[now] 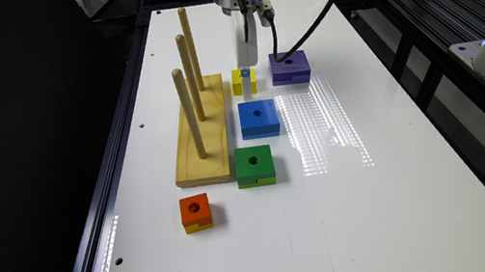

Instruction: Pick up yellow block.

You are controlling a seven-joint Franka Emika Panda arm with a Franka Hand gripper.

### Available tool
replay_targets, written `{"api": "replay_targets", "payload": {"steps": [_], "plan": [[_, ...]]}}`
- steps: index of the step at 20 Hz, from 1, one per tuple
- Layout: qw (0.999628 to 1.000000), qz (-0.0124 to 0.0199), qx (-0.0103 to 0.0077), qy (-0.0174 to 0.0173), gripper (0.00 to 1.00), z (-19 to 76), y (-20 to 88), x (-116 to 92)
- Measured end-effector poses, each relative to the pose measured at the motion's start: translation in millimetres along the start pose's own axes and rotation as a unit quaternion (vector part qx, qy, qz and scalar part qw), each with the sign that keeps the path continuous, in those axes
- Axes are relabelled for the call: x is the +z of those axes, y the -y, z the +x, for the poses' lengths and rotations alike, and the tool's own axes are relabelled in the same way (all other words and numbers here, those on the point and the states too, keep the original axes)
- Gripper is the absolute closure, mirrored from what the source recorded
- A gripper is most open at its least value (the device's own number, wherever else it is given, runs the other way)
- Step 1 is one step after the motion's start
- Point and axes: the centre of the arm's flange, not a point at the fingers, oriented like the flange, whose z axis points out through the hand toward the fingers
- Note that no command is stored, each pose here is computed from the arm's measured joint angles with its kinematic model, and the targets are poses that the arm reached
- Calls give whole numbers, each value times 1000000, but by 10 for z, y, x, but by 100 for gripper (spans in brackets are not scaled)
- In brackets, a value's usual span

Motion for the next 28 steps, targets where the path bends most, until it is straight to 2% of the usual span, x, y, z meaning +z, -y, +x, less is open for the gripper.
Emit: {"api": "replay_targets", "payload": {"steps": [1, 2, 17, 21, 26, 28], "plan": [[1000000, 115, 4, -147, 0, 2, 2, 0], [1000000, 286, 242, -459, 100, 7, 2, -2], [1000000, -36, 190, 43, 100, 6, 2, -2], [999994, 2651, -2152, -326, 100, -17, 59, -86], [999987, -297, -2894, 4070, 100, -42, 92, -289], [999987, -558, -2962, 4008, 100, -53, 86, -330]]}}
